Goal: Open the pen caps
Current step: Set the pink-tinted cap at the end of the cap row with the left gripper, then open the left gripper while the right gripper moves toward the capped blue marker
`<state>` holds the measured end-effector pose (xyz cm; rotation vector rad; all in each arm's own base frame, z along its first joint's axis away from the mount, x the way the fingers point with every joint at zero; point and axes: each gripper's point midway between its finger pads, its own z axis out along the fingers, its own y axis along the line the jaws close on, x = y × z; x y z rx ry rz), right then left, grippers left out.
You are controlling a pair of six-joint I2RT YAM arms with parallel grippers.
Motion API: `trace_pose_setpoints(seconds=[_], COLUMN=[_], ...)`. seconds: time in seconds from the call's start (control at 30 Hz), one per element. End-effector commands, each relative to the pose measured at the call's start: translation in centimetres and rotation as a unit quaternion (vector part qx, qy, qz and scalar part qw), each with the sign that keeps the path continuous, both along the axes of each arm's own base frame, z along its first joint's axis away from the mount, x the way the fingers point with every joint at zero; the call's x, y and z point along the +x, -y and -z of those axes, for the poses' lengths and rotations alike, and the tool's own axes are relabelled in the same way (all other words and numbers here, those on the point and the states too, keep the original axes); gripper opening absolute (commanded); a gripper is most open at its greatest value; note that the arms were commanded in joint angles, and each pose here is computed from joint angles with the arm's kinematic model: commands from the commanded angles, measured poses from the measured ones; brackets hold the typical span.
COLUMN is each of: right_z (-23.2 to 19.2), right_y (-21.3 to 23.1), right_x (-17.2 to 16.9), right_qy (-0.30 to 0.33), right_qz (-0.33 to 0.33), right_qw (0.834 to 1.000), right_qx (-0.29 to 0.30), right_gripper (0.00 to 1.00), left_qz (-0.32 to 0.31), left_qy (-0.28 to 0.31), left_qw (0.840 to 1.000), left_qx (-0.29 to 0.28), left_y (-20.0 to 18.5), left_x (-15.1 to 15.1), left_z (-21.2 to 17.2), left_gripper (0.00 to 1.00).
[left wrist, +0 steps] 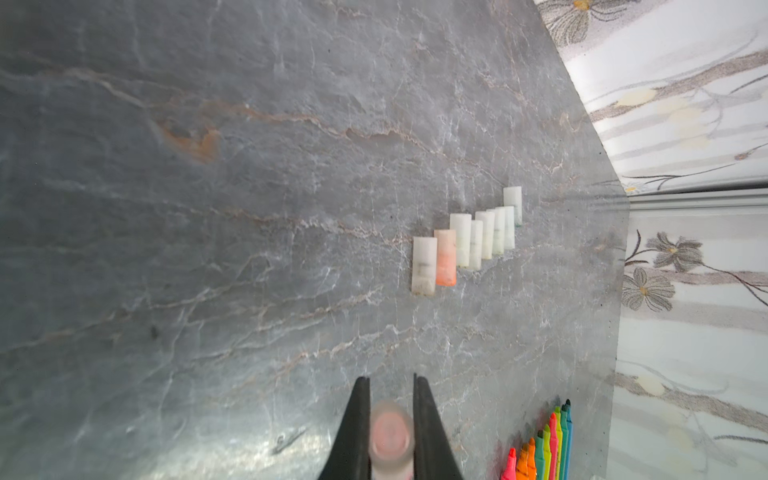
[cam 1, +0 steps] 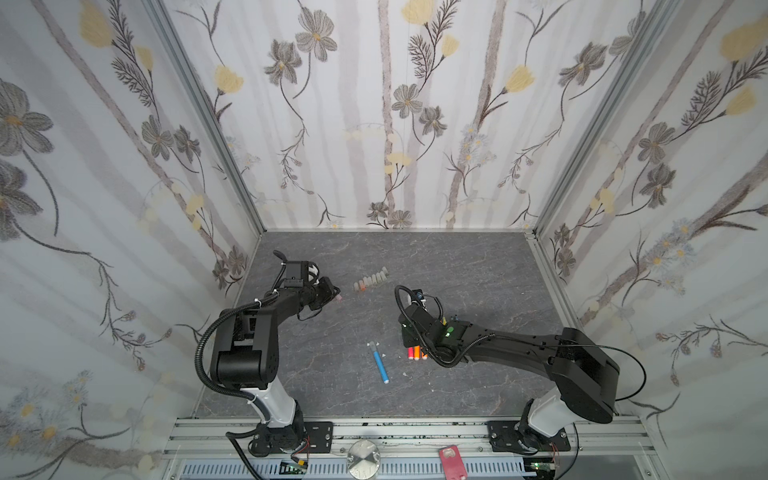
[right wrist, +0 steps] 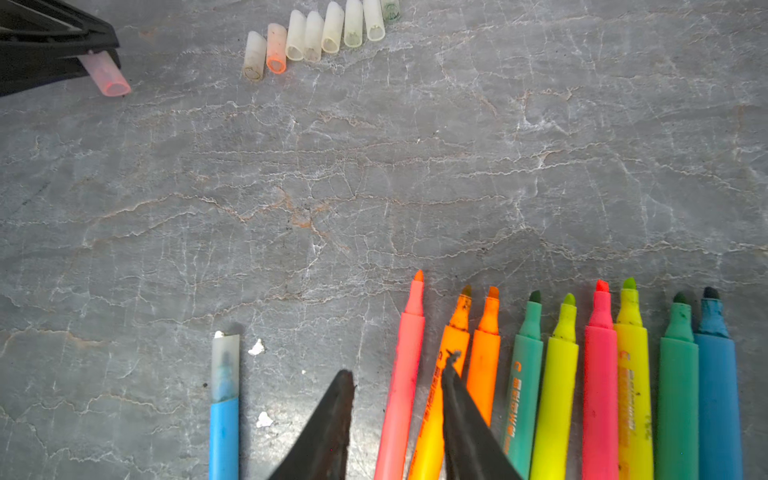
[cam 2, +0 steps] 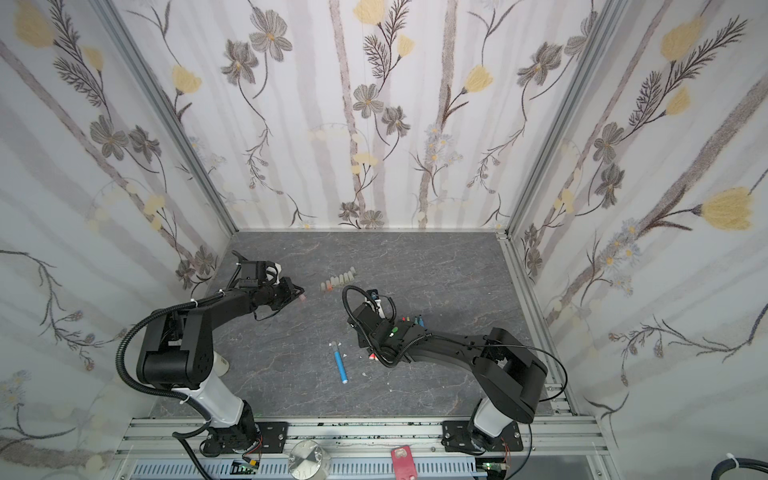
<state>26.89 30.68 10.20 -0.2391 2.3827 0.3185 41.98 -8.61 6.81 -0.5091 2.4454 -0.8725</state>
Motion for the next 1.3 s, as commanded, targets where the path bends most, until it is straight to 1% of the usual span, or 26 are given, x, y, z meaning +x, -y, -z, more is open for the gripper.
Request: trace_pose_setpoints(seconds=[0.0, 0.27, 0.37, 0.6, 0.7, 0.9, 1.07, 1.23, 1.27], right_z=[-0.2, 0.3, 0.4, 0.6, 0.6, 0.7, 0.8, 0.9, 1.6], right_y=[0.1, 0.5, 0.7, 0.7, 0.8, 0.9, 0.6, -1.0, -1.4], right_x=[0.0, -0.1, 0.0, 0.0, 0.0, -0.2, -0.4, -0.7, -0.9], right_qy=[0.006, 0.001, 0.0, -0.003, -0.003, -0.006, -0.01, -0.022, -0.029], right_qz=[0.001, 0.002, 0.003, 0.002, 0.002, 0.001, -0.006, -0.042, -0.05], right_qw=[1.0, 1.0, 1.0, 1.0, 1.0, 1.0, 1.0, 0.999, 0.998], right_qx=[0.008, 0.003, 0.002, 0.0, -0.001, -0.001, 0.002, 0.008, -0.001], right_gripper=[0.36, 0.36, 0.36, 0.36, 0.36, 0.36, 0.37, 0.4, 0.41], left_qz=[-0.003, 0.021, 0.023, 0.03, 0.032, 0.032, 0.03, 0.027, 0.027], left_qy=[0.015, -0.006, -0.009, -0.015, -0.016, -0.018, -0.014, -0.01, -0.007], left_qw=[1.0, 1.0, 1.0, 0.999, 0.999, 0.999, 0.999, 0.999, 0.999], left_qx=[0.002, 0.006, 0.011, 0.014, 0.015, 0.015, 0.014, 0.019, 0.019], left_y=[0.2, 1.9, 2.2, 2.9, 3.2, 3.5, 3.5, 3.3, 3.3], left_x=[1.8, 3.6, 3.9, 4.3, 4.5, 4.8, 5.1, 4.8, 4.6], left_z=[0.1, 2.5, 3.0, 3.9, 4.0, 4.2, 3.9, 3.0, 2.6], left_gripper=[0.0, 0.0, 0.07, 0.12, 0.15, 0.26, 0.3, 0.31, 0.31])
